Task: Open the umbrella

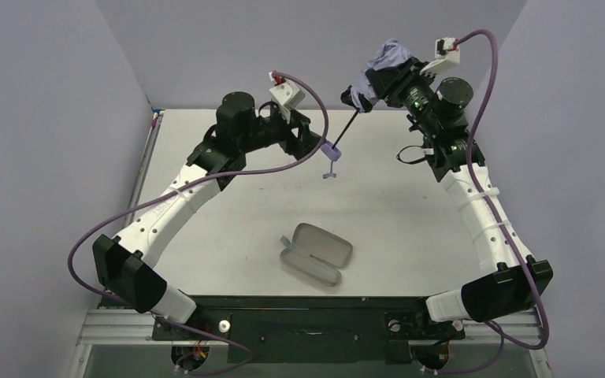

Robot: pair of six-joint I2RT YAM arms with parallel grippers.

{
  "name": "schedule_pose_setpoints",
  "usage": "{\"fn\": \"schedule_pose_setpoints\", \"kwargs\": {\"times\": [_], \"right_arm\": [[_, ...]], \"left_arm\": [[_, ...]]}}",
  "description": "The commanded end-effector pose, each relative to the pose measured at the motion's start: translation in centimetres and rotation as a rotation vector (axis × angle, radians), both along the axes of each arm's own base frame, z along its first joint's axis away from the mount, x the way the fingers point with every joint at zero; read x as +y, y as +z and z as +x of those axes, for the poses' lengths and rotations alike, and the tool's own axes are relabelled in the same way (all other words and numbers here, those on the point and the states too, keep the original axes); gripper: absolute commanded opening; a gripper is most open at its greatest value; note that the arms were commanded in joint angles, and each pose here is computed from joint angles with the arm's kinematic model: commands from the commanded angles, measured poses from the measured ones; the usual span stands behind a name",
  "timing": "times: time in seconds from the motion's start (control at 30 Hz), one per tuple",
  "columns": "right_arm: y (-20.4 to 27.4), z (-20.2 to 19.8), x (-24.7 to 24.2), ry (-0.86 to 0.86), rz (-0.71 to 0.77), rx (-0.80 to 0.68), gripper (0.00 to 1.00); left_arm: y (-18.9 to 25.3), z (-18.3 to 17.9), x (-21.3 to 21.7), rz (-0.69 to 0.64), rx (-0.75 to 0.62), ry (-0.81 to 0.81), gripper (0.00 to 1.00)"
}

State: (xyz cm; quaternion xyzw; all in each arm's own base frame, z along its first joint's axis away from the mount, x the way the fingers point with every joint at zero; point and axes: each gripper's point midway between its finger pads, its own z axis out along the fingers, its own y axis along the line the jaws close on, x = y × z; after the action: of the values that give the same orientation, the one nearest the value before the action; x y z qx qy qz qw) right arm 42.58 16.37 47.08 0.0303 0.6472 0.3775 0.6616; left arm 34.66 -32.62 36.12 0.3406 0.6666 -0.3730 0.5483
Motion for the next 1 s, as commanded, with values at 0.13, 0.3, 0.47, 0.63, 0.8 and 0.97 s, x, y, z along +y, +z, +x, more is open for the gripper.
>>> {"fn": "schedule_pose_setpoints", "kwargs": {"times": [0.13, 0.3, 0.47, 0.63, 0.8, 0.97], "right_arm": [[2.0, -3.6, 1.2, -0.047, -0.088, -0.108, 0.0], [2.2, -4.2, 2.0, -0.055, -0.097, -0.113, 0.0], [2.2, -4.7, 2.6, -0.049, -0.082, -0.109, 0.0], [2.7, -4.8, 2.7, -0.045, -0.048, -0.103, 0.0], [3.5, -4.9, 2.3, -0.064, -0.056, -0.116, 0.0], [4.9, -4.8, 1.5, -0.098, -0.052, -0.143, 0.0]], "left_arm": [[1.1, 1.1, -0.3, 0.202, -0.138, 0.056, 0.71], [0.0, 0.1, -2.3, 0.236, -0.106, 0.001, 0.72], [-0.6, -0.2, -3.6, 0.231, -0.099, -0.018, 0.7], [-2.3, 0.6, -4.5, 0.258, -0.069, 0.028, 0.56], [-5.4, 1.3, -4.1, 0.328, -0.03, 0.064, 0.45], [-8.6, 1.3, -3.1, 0.402, -0.001, 0.083, 0.38]]}}
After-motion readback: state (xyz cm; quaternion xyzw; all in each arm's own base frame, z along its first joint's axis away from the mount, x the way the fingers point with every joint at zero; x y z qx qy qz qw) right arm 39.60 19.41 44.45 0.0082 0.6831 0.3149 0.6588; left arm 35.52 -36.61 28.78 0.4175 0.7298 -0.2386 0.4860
